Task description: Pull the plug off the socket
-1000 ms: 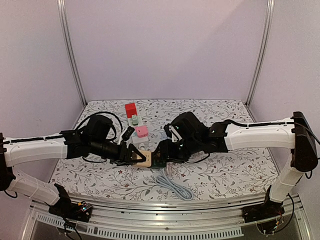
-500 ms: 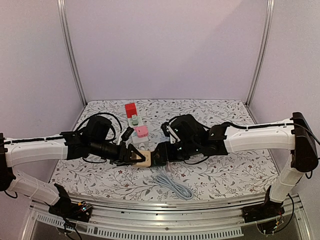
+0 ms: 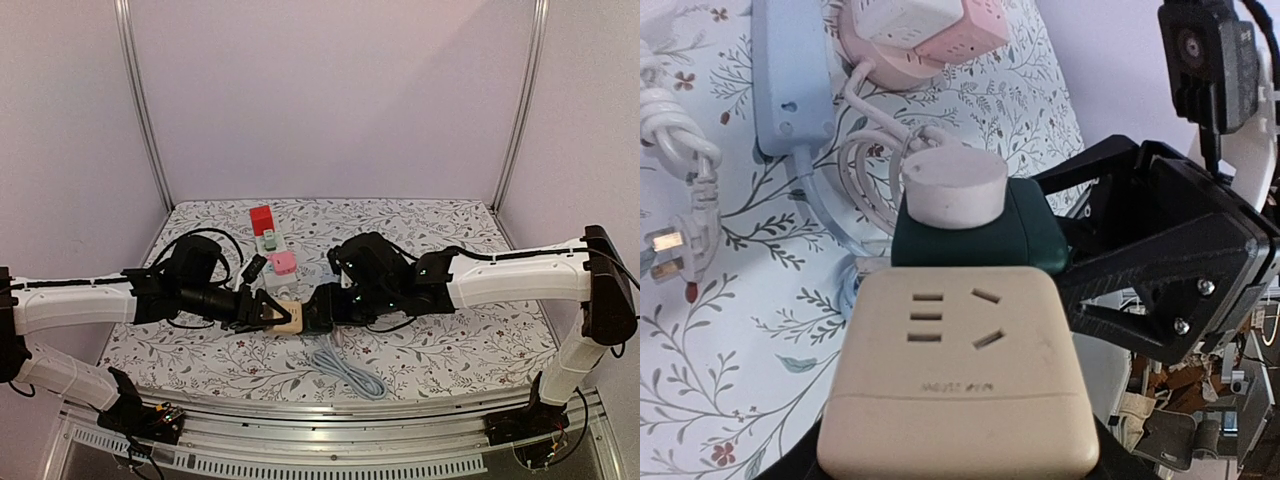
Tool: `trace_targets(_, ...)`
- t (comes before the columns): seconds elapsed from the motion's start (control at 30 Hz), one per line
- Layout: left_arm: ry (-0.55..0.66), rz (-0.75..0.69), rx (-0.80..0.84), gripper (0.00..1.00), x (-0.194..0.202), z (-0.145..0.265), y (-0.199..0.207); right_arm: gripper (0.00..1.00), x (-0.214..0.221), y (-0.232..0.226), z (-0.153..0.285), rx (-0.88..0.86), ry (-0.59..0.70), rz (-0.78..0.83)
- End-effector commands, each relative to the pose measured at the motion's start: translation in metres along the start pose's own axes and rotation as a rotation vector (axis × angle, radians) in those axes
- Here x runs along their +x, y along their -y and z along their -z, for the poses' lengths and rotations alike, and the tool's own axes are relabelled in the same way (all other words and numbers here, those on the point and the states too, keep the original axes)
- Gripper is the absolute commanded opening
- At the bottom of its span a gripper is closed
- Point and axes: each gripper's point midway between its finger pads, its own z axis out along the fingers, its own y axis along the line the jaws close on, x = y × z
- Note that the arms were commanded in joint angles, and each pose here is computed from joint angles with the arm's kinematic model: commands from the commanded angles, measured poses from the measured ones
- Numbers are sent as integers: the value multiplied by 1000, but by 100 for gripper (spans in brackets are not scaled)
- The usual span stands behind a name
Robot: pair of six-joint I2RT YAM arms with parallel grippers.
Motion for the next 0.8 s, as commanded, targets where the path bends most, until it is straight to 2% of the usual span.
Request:
trace_targets(0.0, 70, -141, 216, 4, -20, 15, 57, 33, 8, 41, -9, 177, -6, -87)
trace_targets(0.13, 69, -139, 212, 4, -19, 15, 55, 33, -1, 52, 0, 216, 44, -105)
trace_targets(0.37, 78, -133, 214, 4, -22, 13, 55, 33, -16, 51, 8, 186, 82, -124)
trace_targets(0.6, 50, -91, 232, 4, -28, 14, 63, 33, -16, 49, 13, 153, 113, 53)
trace_targets(0.77, 50, -75, 228, 4, -30, 14, 61, 33, -15, 41, 27, 159, 138, 261)
